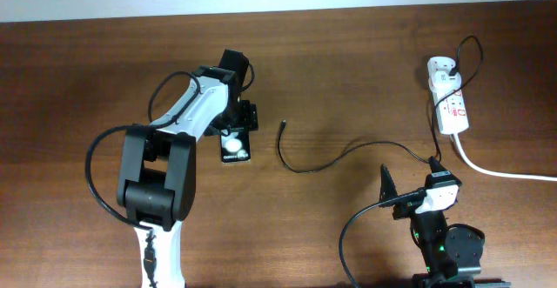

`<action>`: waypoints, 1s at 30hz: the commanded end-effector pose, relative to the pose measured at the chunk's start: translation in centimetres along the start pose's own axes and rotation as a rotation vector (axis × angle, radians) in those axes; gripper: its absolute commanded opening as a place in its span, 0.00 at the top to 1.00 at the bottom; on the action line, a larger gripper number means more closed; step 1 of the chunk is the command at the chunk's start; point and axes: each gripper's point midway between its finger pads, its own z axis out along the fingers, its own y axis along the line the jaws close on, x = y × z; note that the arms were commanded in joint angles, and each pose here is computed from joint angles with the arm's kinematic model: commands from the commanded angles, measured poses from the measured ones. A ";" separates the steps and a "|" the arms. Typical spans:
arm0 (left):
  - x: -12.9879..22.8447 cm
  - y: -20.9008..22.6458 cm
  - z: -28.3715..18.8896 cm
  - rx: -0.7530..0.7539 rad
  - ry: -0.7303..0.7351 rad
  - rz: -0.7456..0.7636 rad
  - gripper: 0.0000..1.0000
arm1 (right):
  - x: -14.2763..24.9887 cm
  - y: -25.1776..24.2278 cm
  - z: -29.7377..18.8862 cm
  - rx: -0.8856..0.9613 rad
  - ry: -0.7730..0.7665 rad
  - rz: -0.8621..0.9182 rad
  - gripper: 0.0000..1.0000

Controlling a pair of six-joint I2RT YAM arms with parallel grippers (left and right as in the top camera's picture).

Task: Plug charger to phone and switch on socket
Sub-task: 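Reach the left gripper down over the black phone and grasp it, then lift the phone with the left gripper and tilt it upright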

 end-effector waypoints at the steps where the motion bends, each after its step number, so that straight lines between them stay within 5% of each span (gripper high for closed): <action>1: 1.8 0.1 1.9 -0.010 0.064 -0.007 0.27 | 0.2 0.2 0.0 -0.012 0.002 -0.006 0.01; 30: -2.2 -2.0 -5.6 0.065 0.005 -0.009 0.30 | 0.2 0.2 0.0 -0.012 0.002 -0.006 0.01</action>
